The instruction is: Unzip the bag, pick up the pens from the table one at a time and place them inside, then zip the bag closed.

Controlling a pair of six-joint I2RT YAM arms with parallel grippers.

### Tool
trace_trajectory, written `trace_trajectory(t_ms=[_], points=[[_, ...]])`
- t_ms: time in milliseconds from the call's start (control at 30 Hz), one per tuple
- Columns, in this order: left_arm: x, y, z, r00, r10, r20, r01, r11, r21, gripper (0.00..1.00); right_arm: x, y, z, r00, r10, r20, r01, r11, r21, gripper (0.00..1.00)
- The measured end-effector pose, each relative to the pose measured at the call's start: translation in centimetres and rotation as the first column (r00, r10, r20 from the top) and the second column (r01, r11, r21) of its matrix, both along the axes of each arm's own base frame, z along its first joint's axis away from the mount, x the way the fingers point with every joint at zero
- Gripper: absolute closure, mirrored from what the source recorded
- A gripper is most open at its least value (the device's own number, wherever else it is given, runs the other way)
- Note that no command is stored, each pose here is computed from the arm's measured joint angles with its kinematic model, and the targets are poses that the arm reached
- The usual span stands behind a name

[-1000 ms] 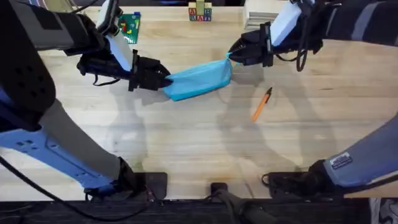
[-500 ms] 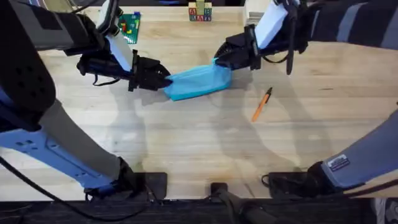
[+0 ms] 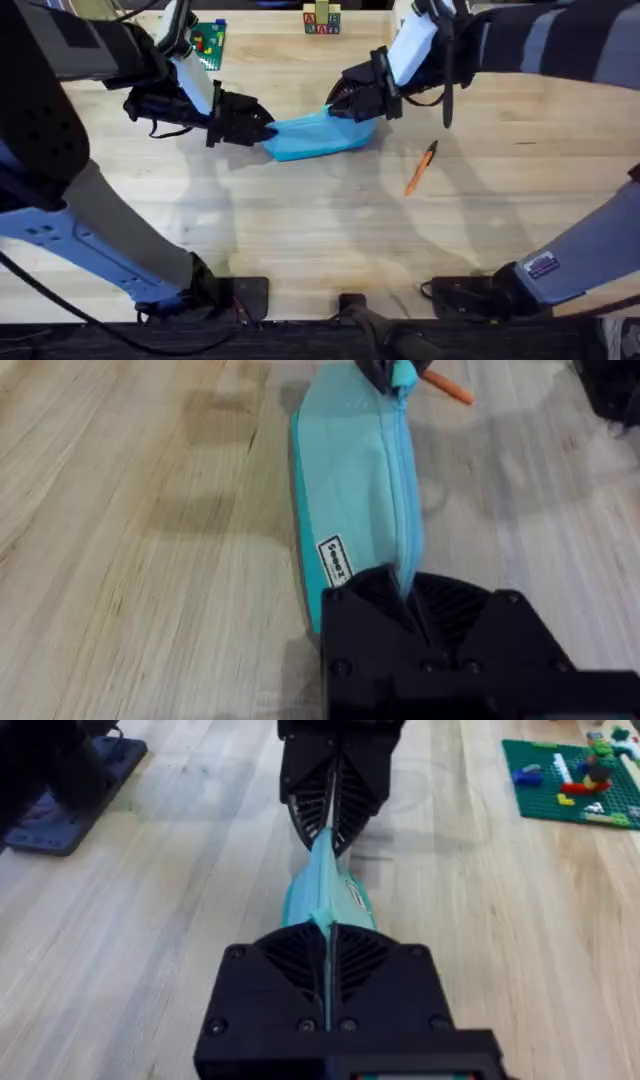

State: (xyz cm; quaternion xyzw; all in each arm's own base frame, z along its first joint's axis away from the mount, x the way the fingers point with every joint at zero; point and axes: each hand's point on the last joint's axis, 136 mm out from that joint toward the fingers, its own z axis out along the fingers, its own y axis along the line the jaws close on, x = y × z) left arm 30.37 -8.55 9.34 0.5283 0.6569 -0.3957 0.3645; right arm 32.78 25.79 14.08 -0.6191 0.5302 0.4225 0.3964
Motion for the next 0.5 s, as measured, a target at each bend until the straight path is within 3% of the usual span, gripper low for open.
trace_trajectory(t_ms=[300, 500], points=[[0.0, 0.1, 0.0, 1.0, 0.002, 0.002, -0.002, 1.0, 0.001, 0.959, -1.5, 2.2, 0.1, 0.998, 0.064, 0.019, -0.064, 0.998, 0.002, 0.97], [0.2, 0.2, 0.0, 1.0, 0.007, 0.009, -0.007, 1.0, 0.001, 0.959, -1.1, 4.1, -0.1, 0.996, 0.055, 0.066, -0.054, 0.998, -0.029, 0.97]])
